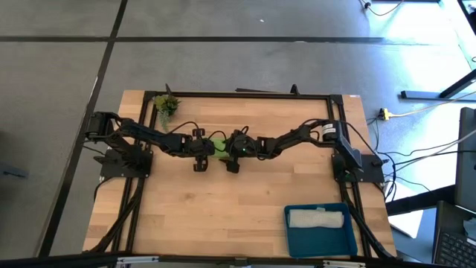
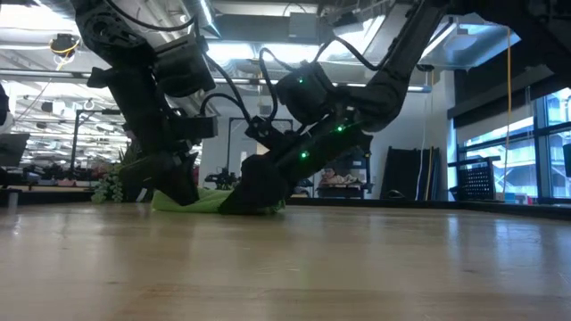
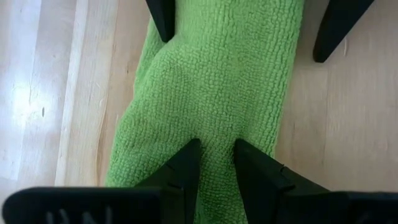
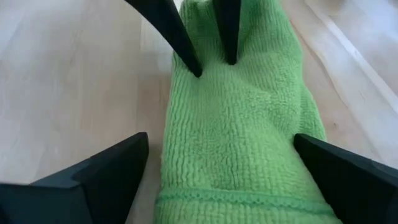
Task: Roll microfiber towels into tight, uniform cylinder then place into a basket
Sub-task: Put the green towel into the blue bin
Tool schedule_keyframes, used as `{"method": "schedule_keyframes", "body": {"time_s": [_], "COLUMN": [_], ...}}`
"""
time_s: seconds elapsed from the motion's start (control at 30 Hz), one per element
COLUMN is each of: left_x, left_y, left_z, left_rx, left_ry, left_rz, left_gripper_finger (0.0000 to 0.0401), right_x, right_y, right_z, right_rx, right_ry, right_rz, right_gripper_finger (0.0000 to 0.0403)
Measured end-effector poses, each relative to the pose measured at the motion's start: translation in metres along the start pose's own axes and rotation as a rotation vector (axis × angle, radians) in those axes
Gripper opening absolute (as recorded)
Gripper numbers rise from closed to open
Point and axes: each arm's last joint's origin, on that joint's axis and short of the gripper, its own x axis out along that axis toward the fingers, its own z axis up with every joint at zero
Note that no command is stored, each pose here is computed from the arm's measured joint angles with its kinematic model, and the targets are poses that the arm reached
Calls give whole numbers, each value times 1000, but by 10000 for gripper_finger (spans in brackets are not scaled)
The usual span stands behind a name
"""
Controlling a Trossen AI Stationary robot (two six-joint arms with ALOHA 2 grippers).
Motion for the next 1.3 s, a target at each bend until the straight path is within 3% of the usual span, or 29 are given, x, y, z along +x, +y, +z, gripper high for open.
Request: {"method": "schedule_keyframes", "body": {"time_s": [0.37,0.53,0.77,1.3], "left_x": [0,0,0,0], "left_y": [0,0,0,0], "left_z": [0,0,0,0], "left_rx": [0,0,0,0], "left_ry": [0,0,0,0], "left_rz": [0,1,1,1], "left_gripper_finger": [92,92,92,92], "right_x": [2,-2,-7,-3], "right_y": [-2,4,11,-2], "right_z": [-3,3,7,0], "right_rx": [26,-87,-135,20], "right_ry": [2,-6,5,39], "right_rz": [-25,-55,-176,-96], "right_gripper_finger": [399,399,399,399]}}
